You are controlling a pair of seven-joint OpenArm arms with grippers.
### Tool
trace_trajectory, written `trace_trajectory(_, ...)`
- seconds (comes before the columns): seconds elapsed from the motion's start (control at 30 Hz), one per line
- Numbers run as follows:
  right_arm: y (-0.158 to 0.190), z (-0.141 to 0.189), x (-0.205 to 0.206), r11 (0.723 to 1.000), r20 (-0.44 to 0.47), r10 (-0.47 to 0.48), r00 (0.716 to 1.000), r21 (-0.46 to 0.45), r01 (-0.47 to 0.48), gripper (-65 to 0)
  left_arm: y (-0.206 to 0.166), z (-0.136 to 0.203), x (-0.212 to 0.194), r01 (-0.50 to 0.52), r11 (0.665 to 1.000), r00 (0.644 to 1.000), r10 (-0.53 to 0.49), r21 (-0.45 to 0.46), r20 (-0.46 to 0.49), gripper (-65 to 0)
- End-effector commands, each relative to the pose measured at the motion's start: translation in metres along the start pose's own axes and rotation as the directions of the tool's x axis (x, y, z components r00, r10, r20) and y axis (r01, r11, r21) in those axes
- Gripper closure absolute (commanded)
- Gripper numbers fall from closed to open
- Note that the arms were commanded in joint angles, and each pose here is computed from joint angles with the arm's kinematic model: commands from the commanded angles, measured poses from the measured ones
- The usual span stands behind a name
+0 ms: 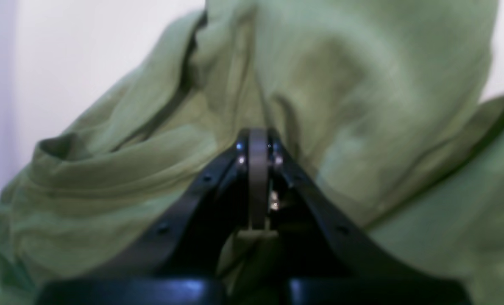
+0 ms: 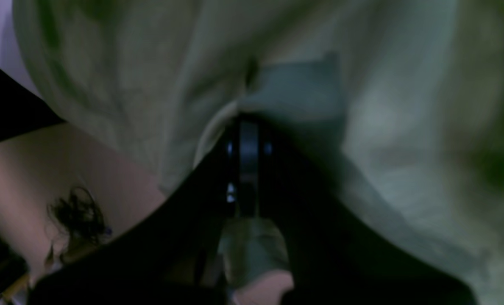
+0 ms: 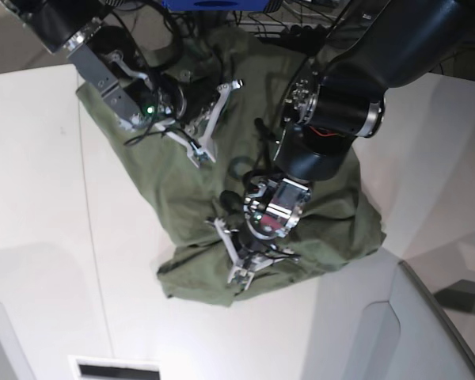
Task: Layout the t-shirt on the table in an organized manner, then fold the t-shirt properly
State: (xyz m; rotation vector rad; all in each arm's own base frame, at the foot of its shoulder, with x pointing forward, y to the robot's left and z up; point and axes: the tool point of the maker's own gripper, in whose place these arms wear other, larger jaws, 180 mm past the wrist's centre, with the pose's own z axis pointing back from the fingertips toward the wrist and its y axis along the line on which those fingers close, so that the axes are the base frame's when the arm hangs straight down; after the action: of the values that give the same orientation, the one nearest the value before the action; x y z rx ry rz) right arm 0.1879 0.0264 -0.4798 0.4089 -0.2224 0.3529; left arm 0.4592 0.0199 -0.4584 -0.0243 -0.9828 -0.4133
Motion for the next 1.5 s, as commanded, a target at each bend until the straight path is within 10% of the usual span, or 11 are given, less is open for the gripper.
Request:
trace_trajectory(0.0,-0.005,0.012,0.019,1.000,0.036,0.023,0.999,-0.011,-0.022,0.0,0.022,-0.003,0.057,-0.001,0.999,0.992,-0.005,0.046,0.128,0.0)
trace_trajectory(0.3,-0.026,0.089,0.098,0.996,0.186,0.068,0.980,-0.065,-0.057,0.0,0.104,0.041,0.098,-0.185,0.969,0.969,0.153,0.164,0.192,0.0)
trace_trajectory(0.63,-0.055,0.063,0.202,0.966,0.260,0.245,0.934,-0.147,-0.212,0.0,0.042,0.161,-0.078,-0.158,0.976,0.982,0.171,0.147,-0.080,0.0)
trace_trajectory(0.9,-0.019,0.015,0.239,0.928,0.248,0.371,0.895,-0.139,-0.346,0.0,-0.001,0.193,-0.144,-0.195,0.975,0.950,0.215,0.110,-0.226,0.0)
trace_trajectory(1.47,-0.192,0.006,0.182,0.916,0.125,0.177,0.976,-0.385,-0.116,0.0,0.126,0.174,-0.179,-0.077,0.951,0.932,0.176,0.300,-0.318,0.0)
